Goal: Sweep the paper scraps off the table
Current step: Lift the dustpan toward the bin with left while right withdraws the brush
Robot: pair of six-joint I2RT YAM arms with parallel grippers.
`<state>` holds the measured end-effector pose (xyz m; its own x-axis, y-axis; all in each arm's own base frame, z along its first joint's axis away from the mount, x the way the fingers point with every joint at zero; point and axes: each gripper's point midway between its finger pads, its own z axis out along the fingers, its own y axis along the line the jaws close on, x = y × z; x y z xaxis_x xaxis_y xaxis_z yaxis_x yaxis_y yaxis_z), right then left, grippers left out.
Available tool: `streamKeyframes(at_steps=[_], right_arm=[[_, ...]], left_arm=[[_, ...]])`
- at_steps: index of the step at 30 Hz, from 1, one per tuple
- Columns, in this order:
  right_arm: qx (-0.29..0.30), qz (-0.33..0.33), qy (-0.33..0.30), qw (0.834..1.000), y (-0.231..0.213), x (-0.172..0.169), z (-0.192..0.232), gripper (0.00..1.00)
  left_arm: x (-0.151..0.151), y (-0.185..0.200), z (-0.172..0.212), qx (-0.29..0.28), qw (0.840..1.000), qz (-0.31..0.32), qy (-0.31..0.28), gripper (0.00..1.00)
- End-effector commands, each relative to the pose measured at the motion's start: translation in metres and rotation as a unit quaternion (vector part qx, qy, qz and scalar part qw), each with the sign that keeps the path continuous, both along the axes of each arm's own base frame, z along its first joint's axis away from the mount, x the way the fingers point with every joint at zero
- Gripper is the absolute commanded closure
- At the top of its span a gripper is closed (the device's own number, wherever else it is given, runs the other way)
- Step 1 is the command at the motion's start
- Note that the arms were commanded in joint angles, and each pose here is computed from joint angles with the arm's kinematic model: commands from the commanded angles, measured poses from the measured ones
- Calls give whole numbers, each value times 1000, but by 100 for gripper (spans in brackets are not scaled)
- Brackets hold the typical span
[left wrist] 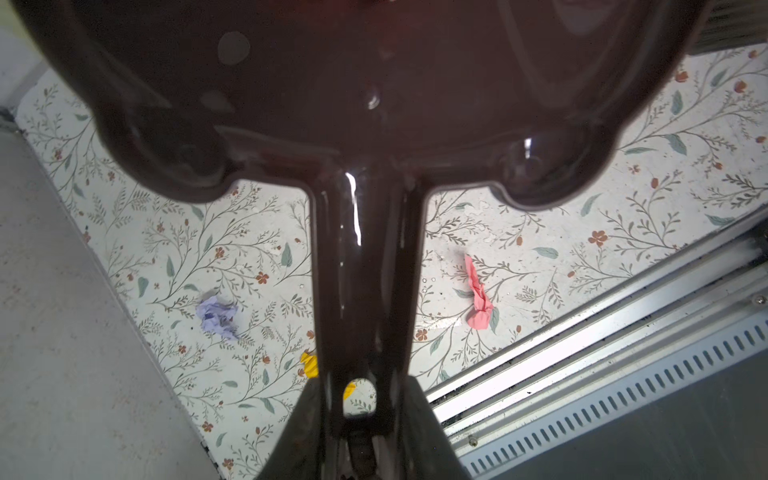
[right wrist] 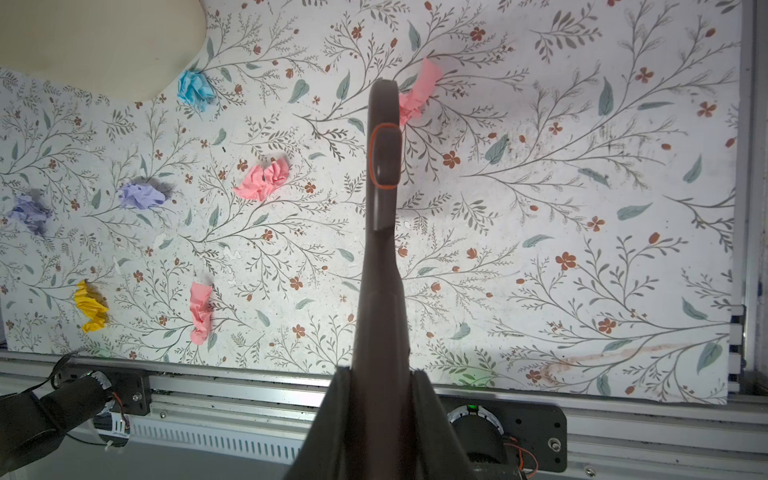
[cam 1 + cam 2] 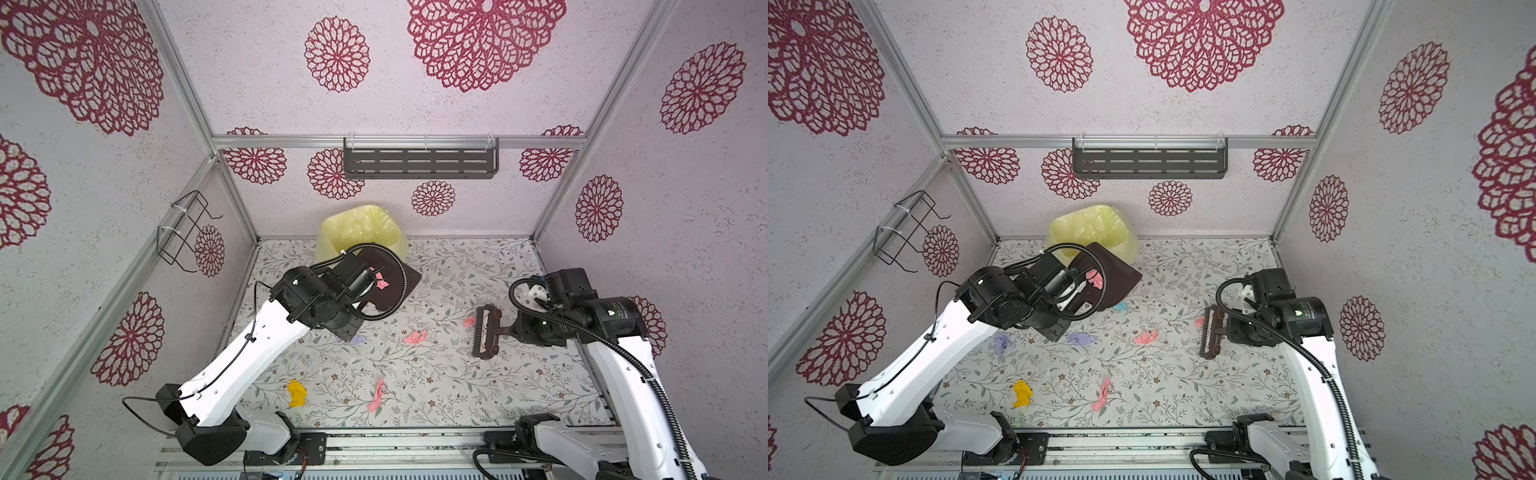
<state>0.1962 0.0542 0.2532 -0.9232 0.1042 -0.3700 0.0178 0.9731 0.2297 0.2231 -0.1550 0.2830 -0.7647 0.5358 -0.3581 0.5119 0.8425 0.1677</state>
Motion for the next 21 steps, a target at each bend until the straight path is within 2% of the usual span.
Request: streamKeyframes(at_steps=[1, 9, 13, 21], right_arm=[[13, 13, -30, 999, 3, 3, 10, 100], [22, 17, -29, 999, 4, 4, 8, 100], [27, 18, -30, 999, 5, 4, 7, 100], [53, 20, -26, 998, 12, 2, 3, 100]], left_arm=[[7, 22, 12, 7, 1000, 26, -14, 100], [38, 61, 41, -16, 994, 96, -54, 100], [52, 81, 43, -21, 991, 125, -51, 100], [94, 104, 45, 24, 986, 148, -70, 100]])
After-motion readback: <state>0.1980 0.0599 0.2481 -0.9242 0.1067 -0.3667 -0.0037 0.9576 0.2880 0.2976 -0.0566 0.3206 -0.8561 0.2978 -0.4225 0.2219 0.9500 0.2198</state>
